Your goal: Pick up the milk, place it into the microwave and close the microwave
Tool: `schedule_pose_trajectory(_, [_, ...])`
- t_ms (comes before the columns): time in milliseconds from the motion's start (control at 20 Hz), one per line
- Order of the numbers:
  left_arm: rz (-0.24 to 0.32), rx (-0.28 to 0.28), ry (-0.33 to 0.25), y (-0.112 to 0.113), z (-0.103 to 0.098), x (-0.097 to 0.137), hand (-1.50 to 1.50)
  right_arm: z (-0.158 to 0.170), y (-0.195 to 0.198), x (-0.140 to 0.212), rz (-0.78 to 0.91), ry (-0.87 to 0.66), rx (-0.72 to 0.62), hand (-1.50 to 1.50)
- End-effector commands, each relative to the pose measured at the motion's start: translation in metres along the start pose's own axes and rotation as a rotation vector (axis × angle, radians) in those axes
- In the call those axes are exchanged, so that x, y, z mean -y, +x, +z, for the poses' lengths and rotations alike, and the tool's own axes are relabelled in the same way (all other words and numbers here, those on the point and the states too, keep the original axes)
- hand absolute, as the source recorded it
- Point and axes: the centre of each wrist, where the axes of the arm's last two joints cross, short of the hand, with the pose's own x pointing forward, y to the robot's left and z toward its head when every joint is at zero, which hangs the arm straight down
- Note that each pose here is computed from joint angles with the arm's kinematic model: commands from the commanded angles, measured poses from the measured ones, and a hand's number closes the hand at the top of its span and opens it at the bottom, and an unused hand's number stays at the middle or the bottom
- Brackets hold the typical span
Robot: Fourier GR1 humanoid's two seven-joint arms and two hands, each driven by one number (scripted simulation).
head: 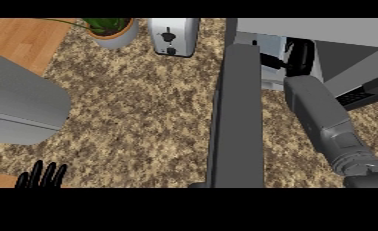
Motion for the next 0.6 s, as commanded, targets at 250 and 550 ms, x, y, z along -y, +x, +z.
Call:
schedule_pose_trajectory(250, [0.013,-0.001,-0.022,-0.008,-0.010,-0.001,-1.50,-0.008,0.004,0.002,0.102,-0.100,0.036,1.50])
schedule_pose_trajectory(550, [-0.016,0.009,-0.049,-0.002,-0.012,0.000,-1.50,0.043,-0.069,0.047,0.579,-0.166,-0.250,-1.50])
